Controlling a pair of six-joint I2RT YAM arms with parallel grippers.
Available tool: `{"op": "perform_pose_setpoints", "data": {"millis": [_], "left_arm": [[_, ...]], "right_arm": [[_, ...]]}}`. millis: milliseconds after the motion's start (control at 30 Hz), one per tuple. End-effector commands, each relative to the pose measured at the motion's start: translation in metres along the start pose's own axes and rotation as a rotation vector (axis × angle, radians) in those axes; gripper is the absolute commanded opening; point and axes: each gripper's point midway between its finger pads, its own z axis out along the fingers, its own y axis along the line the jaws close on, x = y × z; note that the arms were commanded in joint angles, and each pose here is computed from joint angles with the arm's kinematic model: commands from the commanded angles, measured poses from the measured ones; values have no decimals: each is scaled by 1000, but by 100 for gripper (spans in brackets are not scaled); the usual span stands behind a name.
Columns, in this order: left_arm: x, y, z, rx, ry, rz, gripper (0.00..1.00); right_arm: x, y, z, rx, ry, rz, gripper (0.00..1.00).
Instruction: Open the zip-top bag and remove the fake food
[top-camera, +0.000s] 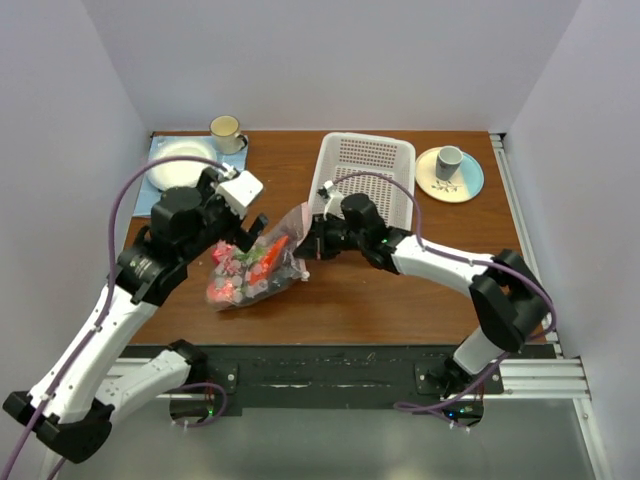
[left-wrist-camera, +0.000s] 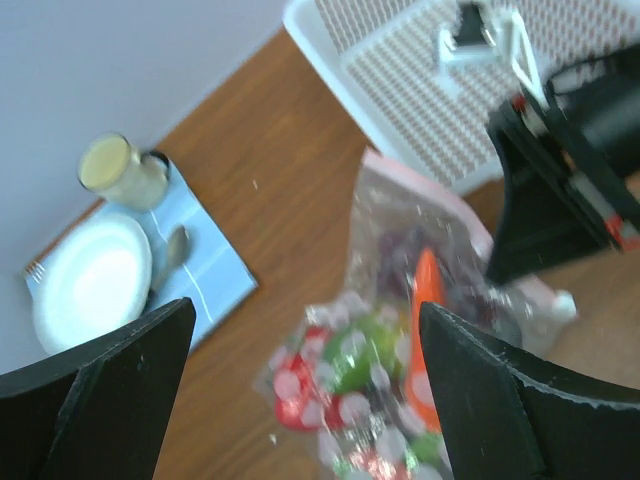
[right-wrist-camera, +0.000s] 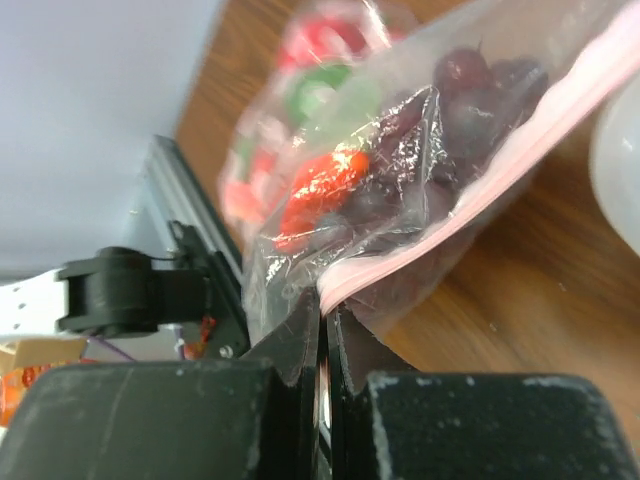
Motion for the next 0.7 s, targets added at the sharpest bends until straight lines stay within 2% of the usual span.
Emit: {"op": "perform_pose_setpoints", "data": {"millis": [0,167,267,467,667], "left_arm": [[52,-15,-3,26,109,56,100],[56,-9,-12,-26,75,96,100],[39,-7,-32,-36,-26,123,100],[24,-4,-54,-76,-171,144,100],[47,-8,-49,-131,-260,191,100]], "right_arm": [[-35,19,2,47,-11,44,0],[-80,66,-1,-23,-49,109,0],[-99,89,-3,-65,-71,136,0],[-114,114,8,-119,-90,166,0],[-117,144,24,-156,-82,186,0]]}}
